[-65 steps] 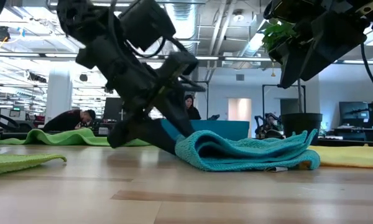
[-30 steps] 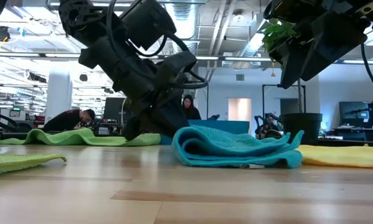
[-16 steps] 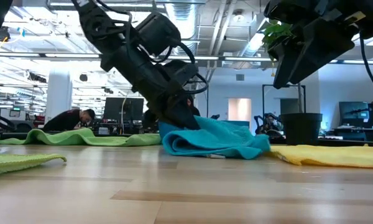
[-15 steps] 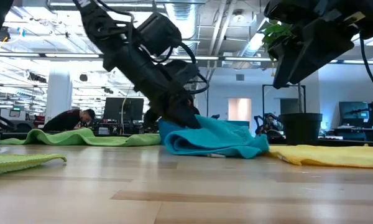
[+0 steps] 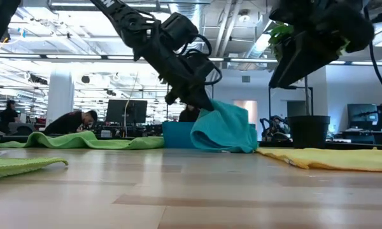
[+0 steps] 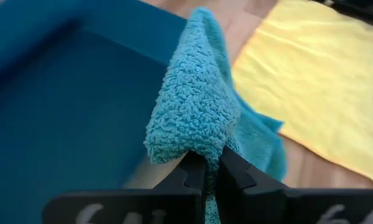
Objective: Fold microfiber towels
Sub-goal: Put the folded blue microfiber cloth into the blue bin
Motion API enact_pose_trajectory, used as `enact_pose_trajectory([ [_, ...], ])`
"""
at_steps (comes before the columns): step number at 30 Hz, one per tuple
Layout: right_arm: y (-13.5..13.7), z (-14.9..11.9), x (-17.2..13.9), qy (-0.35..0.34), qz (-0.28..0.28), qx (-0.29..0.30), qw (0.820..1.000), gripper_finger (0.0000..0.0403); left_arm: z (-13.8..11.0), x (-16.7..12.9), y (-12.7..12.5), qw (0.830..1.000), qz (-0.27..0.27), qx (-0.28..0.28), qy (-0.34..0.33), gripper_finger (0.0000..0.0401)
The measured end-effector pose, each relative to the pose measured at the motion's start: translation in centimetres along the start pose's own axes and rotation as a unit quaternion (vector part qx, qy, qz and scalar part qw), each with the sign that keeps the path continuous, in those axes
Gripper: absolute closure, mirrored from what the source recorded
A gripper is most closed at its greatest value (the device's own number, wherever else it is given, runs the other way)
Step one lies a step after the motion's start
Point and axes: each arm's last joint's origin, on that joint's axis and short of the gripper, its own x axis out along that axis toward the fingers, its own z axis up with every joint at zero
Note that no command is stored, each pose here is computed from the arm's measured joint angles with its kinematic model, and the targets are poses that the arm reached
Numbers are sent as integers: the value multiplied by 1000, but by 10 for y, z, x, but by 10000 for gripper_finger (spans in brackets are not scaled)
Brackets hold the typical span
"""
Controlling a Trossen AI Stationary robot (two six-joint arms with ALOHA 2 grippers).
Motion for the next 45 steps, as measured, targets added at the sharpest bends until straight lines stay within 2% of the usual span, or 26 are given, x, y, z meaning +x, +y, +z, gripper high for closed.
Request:
enact_pose_trajectory([
  [7,-1,0,0,-4,-25,14,1000,182,26,-4,18,1000,21,19,-6,401],
  [14,-1,0,0,-4,-26,20,999,182,54,-13,33,999,39,5,-14,401],
  [25,-1,0,0,-4,-26,20,999,182,88,-27,76,995,80,-29,-48,401],
  [32,-1,0,0,-4,-27,19,999,182,85,-28,109,993,101,-52,-34,401],
  [37,-2,0,0,-5,-37,19,999,182,66,-11,122,994,89,-65,9,401],
  [42,-4,0,1,-4,-40,23,999,182,68,-7,121,995,78,-63,-9,401],
  [45,-6,1,1,-3,-42,25,999,182,78,-11,118,996,37,-68,-35,401],
])
